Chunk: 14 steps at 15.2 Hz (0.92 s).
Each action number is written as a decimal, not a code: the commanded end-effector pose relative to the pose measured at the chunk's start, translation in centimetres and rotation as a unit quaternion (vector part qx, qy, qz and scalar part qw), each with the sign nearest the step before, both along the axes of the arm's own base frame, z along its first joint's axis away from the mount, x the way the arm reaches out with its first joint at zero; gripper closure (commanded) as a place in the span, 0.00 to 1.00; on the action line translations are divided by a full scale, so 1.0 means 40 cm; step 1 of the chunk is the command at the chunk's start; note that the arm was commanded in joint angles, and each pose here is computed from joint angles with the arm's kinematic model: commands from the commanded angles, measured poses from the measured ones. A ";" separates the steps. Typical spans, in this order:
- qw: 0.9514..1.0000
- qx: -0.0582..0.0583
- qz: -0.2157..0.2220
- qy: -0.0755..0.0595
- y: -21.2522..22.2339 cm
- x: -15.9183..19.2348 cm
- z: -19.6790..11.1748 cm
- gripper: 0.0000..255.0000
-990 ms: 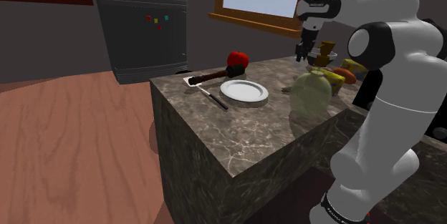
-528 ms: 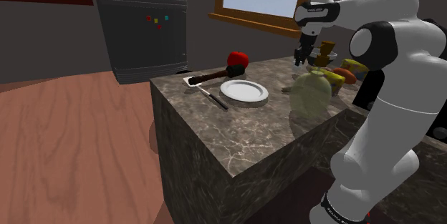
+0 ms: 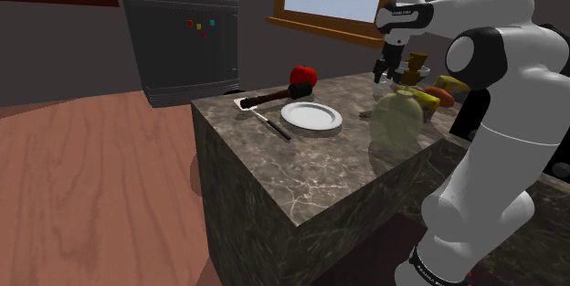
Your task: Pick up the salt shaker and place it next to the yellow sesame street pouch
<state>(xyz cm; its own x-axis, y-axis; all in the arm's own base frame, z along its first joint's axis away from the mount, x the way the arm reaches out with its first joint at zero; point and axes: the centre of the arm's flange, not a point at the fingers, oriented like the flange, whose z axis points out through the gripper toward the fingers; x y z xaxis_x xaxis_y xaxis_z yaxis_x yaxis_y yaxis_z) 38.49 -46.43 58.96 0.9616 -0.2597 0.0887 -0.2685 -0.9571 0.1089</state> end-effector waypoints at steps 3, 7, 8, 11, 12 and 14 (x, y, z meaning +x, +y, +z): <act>1.000 0.000 0.000 0.000 0.004 -0.002 0.033 0.00; 1.000 0.000 0.000 0.000 0.016 -0.007 0.124 0.00; 1.000 0.000 0.000 0.000 0.016 -0.007 0.124 0.00; 1.000 0.000 0.000 0.000 0.016 -0.007 0.124 0.00; 1.000 0.000 0.000 0.000 0.016 -0.007 0.124 0.00; 1.000 0.000 0.000 0.000 0.016 -0.007 0.124 0.00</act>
